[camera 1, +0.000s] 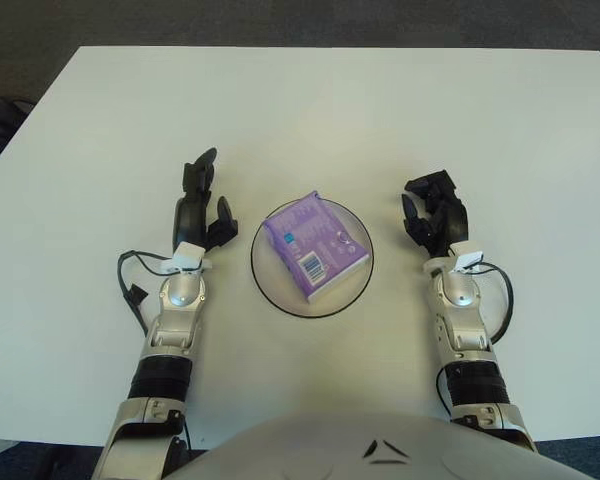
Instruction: Put the tissue paper into the plate.
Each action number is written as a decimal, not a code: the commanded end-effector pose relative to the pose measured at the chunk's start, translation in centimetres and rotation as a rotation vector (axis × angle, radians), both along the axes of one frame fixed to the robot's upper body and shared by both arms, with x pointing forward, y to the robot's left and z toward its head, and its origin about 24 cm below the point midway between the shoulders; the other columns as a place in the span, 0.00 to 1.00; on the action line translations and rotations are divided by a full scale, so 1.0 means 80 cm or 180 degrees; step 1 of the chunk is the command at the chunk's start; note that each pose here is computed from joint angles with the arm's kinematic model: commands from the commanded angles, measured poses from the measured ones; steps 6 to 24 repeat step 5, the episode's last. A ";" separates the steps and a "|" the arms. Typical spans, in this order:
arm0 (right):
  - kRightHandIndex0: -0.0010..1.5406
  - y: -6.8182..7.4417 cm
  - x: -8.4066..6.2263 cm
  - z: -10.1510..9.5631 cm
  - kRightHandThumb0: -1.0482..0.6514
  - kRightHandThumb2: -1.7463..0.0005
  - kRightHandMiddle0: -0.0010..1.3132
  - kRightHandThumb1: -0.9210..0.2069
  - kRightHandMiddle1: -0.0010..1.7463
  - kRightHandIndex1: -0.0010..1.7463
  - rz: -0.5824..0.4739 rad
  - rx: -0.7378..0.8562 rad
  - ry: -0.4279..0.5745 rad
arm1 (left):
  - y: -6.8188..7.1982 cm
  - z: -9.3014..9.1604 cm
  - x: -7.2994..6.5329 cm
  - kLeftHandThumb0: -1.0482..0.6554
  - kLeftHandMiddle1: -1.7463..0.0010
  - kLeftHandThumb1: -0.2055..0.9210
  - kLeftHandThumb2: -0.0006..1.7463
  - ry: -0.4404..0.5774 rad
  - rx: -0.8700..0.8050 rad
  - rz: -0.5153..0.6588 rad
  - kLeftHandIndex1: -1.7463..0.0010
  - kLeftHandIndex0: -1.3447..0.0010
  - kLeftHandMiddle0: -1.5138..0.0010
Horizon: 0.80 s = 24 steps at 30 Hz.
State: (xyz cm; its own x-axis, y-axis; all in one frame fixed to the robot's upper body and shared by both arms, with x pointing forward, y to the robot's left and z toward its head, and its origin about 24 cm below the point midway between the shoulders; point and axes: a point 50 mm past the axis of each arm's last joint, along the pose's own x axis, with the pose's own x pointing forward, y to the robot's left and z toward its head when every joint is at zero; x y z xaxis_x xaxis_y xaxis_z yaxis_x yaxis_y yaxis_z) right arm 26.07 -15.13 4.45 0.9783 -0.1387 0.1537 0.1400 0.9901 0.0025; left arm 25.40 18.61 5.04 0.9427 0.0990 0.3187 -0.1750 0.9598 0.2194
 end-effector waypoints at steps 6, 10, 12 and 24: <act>0.34 -0.005 -0.033 -0.061 0.41 0.79 0.27 0.00 0.90 0.62 -0.0080 0.0059 0.0811 | -0.001 -0.038 -0.022 0.22 0.98 1.00 0.52 0.0440 -0.0073 0.0088 0.56 1.00 0.76; 0.34 -0.005 -0.033 -0.061 0.41 0.79 0.27 0.00 0.90 0.62 -0.0080 0.0059 0.0811 | -0.001 -0.038 -0.022 0.22 0.98 1.00 0.52 0.0440 -0.0073 0.0088 0.56 1.00 0.76; 0.34 -0.005 -0.033 -0.061 0.41 0.79 0.27 0.00 0.90 0.62 -0.0080 0.0059 0.0811 | -0.001 -0.038 -0.022 0.22 0.98 1.00 0.52 0.0440 -0.0073 0.0088 0.56 1.00 0.76; 0.34 -0.005 -0.033 -0.061 0.41 0.79 0.27 0.00 0.90 0.62 -0.0080 0.0059 0.0811 | -0.001 -0.038 -0.022 0.22 0.98 1.00 0.52 0.0440 -0.0073 0.0088 0.56 1.00 0.76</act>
